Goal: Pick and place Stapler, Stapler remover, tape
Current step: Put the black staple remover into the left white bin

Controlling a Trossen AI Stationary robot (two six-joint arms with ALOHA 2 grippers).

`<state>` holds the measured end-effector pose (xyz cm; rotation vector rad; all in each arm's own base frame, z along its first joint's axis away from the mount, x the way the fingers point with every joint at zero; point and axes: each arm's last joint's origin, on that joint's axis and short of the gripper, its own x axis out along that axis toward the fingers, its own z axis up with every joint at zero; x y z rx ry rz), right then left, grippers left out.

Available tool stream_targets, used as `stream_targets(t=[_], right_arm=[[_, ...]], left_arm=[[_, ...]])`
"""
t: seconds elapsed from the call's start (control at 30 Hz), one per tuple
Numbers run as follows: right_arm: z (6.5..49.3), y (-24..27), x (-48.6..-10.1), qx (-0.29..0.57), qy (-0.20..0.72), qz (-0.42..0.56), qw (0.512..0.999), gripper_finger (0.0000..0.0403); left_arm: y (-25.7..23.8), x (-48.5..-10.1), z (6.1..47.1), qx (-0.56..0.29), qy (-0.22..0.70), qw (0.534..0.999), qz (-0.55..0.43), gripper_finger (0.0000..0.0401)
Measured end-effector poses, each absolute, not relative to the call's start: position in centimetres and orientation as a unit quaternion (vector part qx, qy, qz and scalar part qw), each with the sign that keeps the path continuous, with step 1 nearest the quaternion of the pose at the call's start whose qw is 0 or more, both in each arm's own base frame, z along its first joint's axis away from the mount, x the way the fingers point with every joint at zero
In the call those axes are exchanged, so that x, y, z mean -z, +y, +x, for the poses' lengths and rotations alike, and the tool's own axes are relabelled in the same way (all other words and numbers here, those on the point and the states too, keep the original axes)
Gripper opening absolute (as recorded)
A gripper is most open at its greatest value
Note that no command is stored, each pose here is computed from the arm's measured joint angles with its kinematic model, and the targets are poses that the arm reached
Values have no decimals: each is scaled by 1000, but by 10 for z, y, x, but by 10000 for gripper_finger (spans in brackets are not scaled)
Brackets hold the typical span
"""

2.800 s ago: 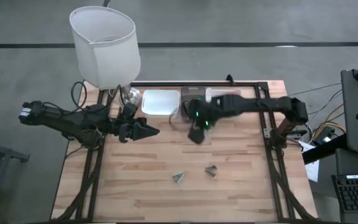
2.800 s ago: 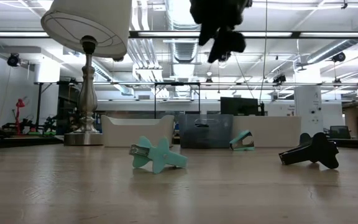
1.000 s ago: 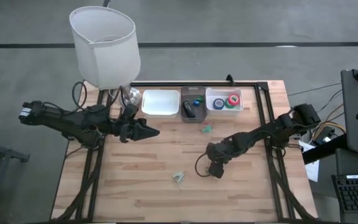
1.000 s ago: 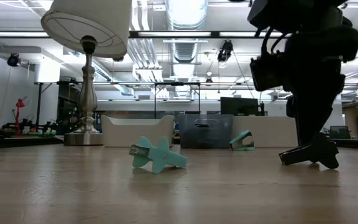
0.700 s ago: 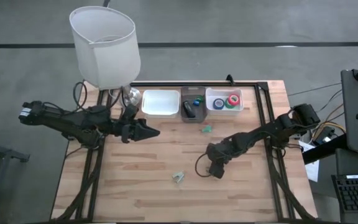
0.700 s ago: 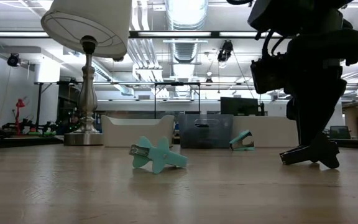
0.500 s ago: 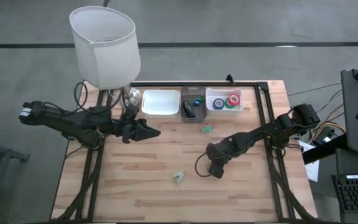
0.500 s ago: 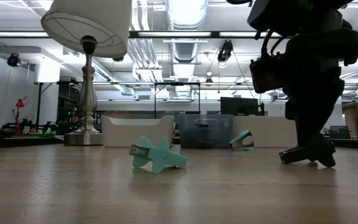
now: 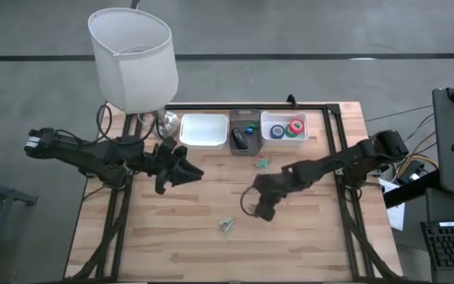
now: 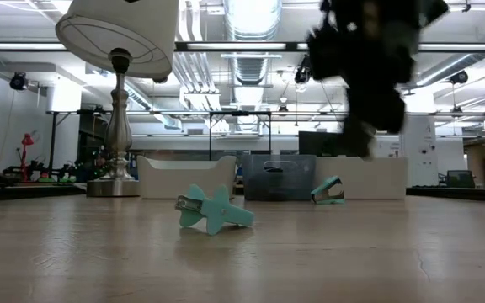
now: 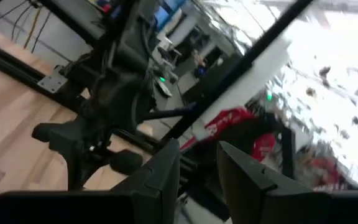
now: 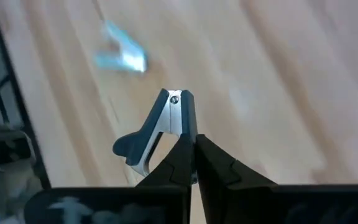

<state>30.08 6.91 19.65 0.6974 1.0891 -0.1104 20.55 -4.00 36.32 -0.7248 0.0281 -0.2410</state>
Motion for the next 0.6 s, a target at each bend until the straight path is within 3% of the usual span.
stream_targets(t=[0.3,0.6], right_arm=[[342,50,-296,36,368,255,894,8],[348,40,-385,53,241,181,952,8]], left_arm=[[-43,-359,204,165,33,956,-240,110],[-43,-357,203,166,43,960,-222,110]])
